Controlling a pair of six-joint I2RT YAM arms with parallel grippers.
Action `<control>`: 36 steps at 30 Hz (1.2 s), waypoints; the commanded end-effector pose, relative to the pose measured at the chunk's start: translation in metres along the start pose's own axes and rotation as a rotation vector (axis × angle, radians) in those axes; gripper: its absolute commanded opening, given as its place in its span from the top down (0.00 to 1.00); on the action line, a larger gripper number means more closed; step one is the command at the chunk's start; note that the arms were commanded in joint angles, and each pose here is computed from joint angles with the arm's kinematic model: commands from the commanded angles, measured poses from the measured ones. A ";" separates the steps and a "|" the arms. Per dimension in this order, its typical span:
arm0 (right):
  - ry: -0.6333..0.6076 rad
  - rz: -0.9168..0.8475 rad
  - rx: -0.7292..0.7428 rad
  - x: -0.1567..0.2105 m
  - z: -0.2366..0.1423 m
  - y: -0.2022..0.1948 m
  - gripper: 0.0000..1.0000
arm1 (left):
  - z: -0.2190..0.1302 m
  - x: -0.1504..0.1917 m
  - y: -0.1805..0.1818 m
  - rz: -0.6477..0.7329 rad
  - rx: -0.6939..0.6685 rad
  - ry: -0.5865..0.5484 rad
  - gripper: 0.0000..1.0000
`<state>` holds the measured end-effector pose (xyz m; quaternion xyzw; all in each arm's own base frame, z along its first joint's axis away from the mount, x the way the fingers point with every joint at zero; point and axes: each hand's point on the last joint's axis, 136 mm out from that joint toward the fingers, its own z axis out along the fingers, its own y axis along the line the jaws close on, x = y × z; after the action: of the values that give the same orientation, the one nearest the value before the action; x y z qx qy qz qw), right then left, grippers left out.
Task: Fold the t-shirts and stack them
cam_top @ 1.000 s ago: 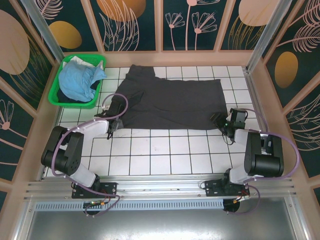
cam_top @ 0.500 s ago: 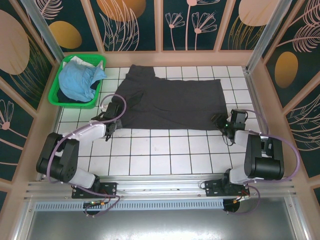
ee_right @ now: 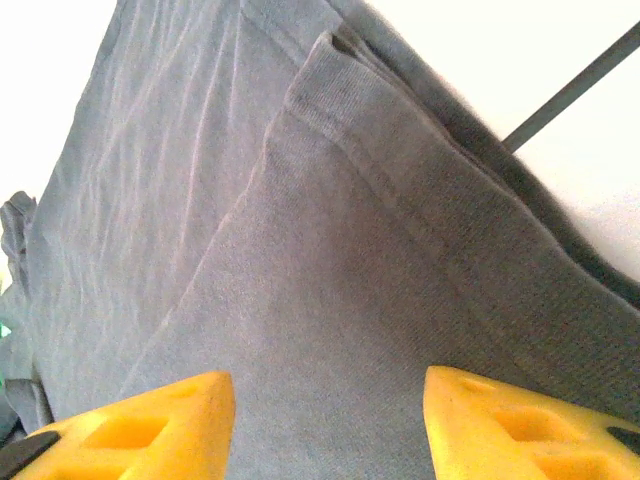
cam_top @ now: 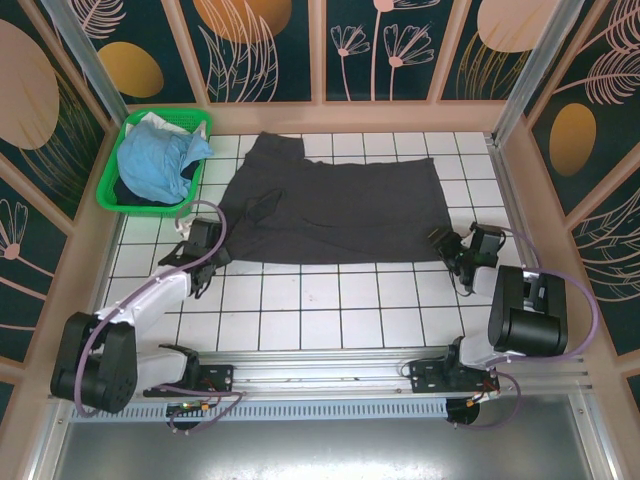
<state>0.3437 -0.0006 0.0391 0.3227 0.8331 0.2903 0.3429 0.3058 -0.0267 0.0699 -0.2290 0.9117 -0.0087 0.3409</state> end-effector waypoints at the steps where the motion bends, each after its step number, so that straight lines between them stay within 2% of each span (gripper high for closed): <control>1: 0.054 0.061 0.043 0.019 0.001 -0.021 0.47 | 0.001 0.003 0.012 -0.101 0.009 -0.006 1.00; 5: 0.059 0.066 0.051 0.021 0.001 -0.024 0.47 | 0.005 0.012 0.016 -0.115 0.005 0.032 1.00; 8: 0.043 0.065 0.065 0.019 -0.002 -0.025 0.47 | 0.008 0.021 0.021 -0.086 -0.019 0.069 0.94; 14: 0.020 0.039 0.047 0.013 -0.011 -0.015 0.47 | -0.001 0.014 0.029 -0.066 -0.049 0.029 0.87; 18: -0.007 0.011 0.043 0.006 -0.021 -0.006 0.45 | -0.005 0.012 0.041 -0.033 -0.127 0.039 0.81; 19: -0.017 0.004 0.044 0.004 -0.025 -0.004 0.44 | -0.005 0.011 0.041 -0.034 -0.132 0.037 0.76; 21: -0.033 -0.009 0.034 0.001 -0.030 0.003 0.43 | -0.005 0.009 0.030 -0.036 -0.072 0.042 0.57; 22: -0.035 -0.019 0.027 0.000 -0.032 0.007 0.43 | -0.004 0.009 0.018 -0.025 -0.010 0.051 0.42; 23: -0.034 -0.031 0.022 0.001 -0.034 0.011 0.42 | -0.002 0.011 0.000 -0.011 0.080 0.068 0.39; 25: -0.025 -0.061 0.015 0.004 -0.033 0.018 0.40 | 0.000 0.016 -0.028 0.021 0.203 0.101 0.40; 26: -0.008 -0.080 0.007 0.007 -0.031 0.022 0.38 | 0.001 0.018 -0.037 0.059 0.214 0.112 0.40; 29: 0.071 -0.114 -0.033 0.017 -0.023 0.031 0.35 | 0.012 0.028 -0.047 0.147 0.183 0.184 0.41; 31: 0.101 -0.114 -0.024 0.020 -0.019 0.029 0.34 | 0.021 0.036 -0.041 0.188 0.128 0.235 0.43; 34: 0.098 -0.106 -0.025 0.022 -0.018 0.026 0.33 | 0.029 0.044 -0.023 0.206 0.029 0.267 0.51; 36: 0.106 -0.109 -0.020 0.023 -0.017 0.025 0.33 | 0.028 0.047 -0.022 0.203 0.038 0.269 0.59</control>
<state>0.3256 0.0232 0.0567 0.2739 0.8581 0.2919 0.3217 0.3113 -0.0685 0.0273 -0.1376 0.9606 -0.0425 0.2376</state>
